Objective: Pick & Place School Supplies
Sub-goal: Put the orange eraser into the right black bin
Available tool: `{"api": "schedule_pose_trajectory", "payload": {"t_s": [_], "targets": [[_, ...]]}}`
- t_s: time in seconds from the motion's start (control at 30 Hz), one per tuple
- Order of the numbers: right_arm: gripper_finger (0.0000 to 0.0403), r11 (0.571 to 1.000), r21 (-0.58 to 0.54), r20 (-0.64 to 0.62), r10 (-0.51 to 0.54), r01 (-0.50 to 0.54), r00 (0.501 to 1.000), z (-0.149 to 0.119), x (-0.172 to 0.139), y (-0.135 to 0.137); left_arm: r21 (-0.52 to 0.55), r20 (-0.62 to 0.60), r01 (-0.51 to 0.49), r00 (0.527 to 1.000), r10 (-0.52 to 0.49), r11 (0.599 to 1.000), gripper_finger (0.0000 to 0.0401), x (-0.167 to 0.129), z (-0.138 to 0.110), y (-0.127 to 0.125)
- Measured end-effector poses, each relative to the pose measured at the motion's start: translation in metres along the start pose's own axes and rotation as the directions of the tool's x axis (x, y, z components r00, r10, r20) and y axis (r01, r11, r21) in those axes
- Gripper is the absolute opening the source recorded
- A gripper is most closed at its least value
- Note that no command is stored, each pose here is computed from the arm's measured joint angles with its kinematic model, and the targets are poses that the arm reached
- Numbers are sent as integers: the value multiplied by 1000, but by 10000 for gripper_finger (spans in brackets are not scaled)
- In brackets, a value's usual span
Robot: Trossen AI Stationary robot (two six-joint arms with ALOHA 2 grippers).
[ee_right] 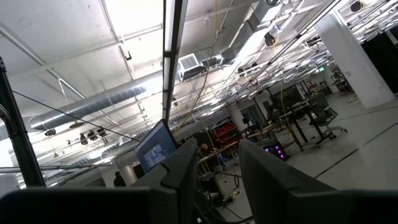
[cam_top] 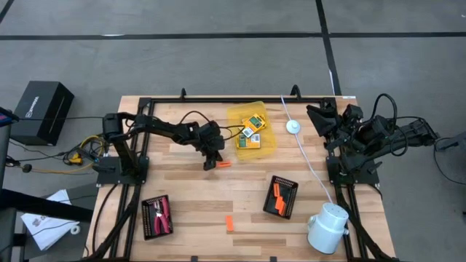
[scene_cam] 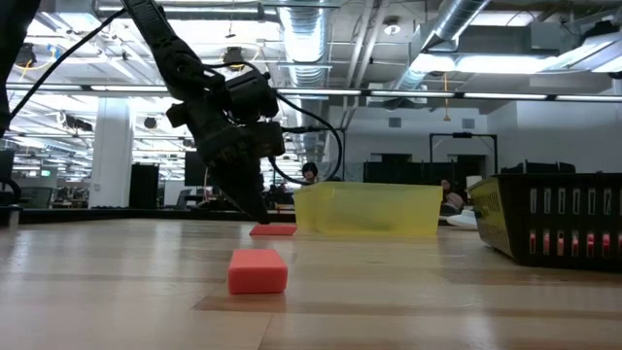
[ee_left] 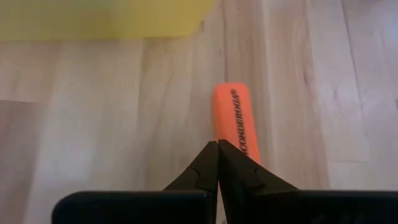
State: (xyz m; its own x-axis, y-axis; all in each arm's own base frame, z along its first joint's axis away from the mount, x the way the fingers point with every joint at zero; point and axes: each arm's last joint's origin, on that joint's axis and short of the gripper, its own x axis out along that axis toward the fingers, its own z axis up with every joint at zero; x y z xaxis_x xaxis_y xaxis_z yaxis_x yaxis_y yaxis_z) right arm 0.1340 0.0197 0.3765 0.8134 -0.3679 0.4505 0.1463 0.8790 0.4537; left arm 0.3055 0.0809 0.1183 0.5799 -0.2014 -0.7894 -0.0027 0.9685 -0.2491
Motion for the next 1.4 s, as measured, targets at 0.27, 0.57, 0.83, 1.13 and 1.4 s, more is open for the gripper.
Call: {"api": "schedule_pose_trajectory", "payload": {"t_s": [0.27, 0.57, 0.83, 1.13, 1.4], "targets": [[111, 1000, -3, -1, 0, 0, 1000, 0, 0, 0, 6, -1, 14, 1000, -14, 1000, 0, 2, 0, -5], [111, 1000, -4, -1, 0, 0, 1000, 0, 0, 0, -14, 27, 8, 1000, -8, 1000, 0, 0, 5, -2], [111, 1000, -4, -2, 0, 0, 1000, 0, 0, 0, -4, 73, 52, 996, -52, 999, 0, -3, 16, -2], [111, 1000, -20, -1, -7, 7, 1000, 0, 0, 0, 27, 53, 67, 996, -69, 997, 0, 2, 13, -13], [111, 1000, -20, 1, -19, 19, 1000, 0, 0, -1, 14, 53, 33, 998, -34, 999, 0, 1, 13, -8]]}}
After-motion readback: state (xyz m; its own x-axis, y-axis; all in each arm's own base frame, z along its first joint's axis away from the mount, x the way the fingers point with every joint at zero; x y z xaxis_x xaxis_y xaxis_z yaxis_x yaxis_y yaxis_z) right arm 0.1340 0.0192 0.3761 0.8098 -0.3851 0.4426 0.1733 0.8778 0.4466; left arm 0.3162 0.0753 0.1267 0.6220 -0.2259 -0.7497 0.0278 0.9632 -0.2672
